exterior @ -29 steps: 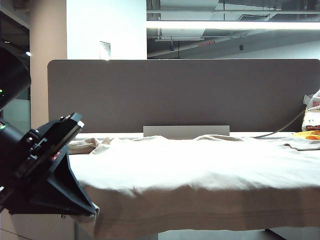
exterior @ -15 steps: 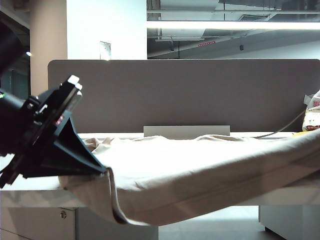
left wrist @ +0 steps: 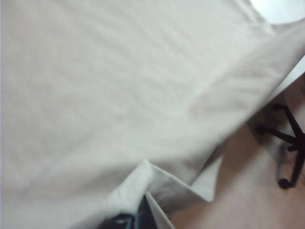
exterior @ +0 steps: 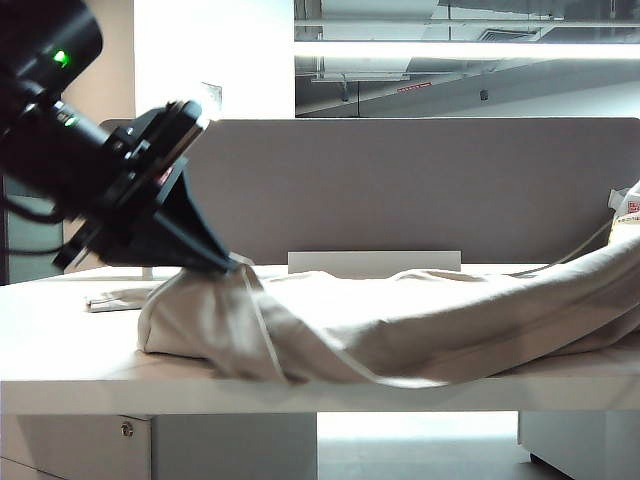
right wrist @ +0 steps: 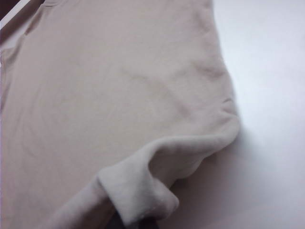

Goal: Fold the bottom side of the T-shirt horizontally towards the center, about one-third of the way, then fold the sleeve back towards the center, creating a straight line along the edge of the T-shirt, and finally fold the bottom of the T-shirt up towards the top, creating a neat rectangle.

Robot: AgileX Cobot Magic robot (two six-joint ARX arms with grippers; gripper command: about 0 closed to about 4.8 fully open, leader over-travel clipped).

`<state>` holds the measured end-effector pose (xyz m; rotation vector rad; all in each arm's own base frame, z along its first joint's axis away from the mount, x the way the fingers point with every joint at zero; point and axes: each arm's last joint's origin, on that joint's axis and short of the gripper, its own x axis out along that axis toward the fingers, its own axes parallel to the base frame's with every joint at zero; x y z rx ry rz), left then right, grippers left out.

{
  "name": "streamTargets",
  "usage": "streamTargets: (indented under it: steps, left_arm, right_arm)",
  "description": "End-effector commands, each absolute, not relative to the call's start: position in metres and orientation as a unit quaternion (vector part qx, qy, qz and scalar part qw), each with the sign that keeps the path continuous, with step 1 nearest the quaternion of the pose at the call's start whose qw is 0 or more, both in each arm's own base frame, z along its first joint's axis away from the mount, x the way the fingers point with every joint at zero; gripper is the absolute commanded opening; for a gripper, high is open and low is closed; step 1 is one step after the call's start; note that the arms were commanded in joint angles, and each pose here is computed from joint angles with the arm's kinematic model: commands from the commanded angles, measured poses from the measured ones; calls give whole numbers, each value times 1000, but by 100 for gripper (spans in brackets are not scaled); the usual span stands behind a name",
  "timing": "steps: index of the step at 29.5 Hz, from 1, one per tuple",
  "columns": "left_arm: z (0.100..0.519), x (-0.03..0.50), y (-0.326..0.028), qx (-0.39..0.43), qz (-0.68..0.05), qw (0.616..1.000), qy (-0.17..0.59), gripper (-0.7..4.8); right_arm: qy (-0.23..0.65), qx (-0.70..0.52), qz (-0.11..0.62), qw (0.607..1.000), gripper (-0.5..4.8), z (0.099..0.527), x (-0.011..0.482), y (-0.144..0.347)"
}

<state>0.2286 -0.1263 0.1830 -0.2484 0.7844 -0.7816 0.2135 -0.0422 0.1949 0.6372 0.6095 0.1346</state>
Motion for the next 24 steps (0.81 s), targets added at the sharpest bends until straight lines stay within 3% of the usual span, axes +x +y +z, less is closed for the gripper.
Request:
streamTargets:
  steps: [1,13,24]
  left_arm:
    - [196,236,-127,-85,-361,858,355,-6]
    - [211,260,-92,-77,-298,899,313,-6]
    - [235,275,-92,-49,-272,923,269,-6]
  right_arm:
    - [292,308,66,903,-6,197,214,-42]
    - [288,307,71,904,-6,208,234,-47]
    - [318,323,85,887,-6,204,275,-57]
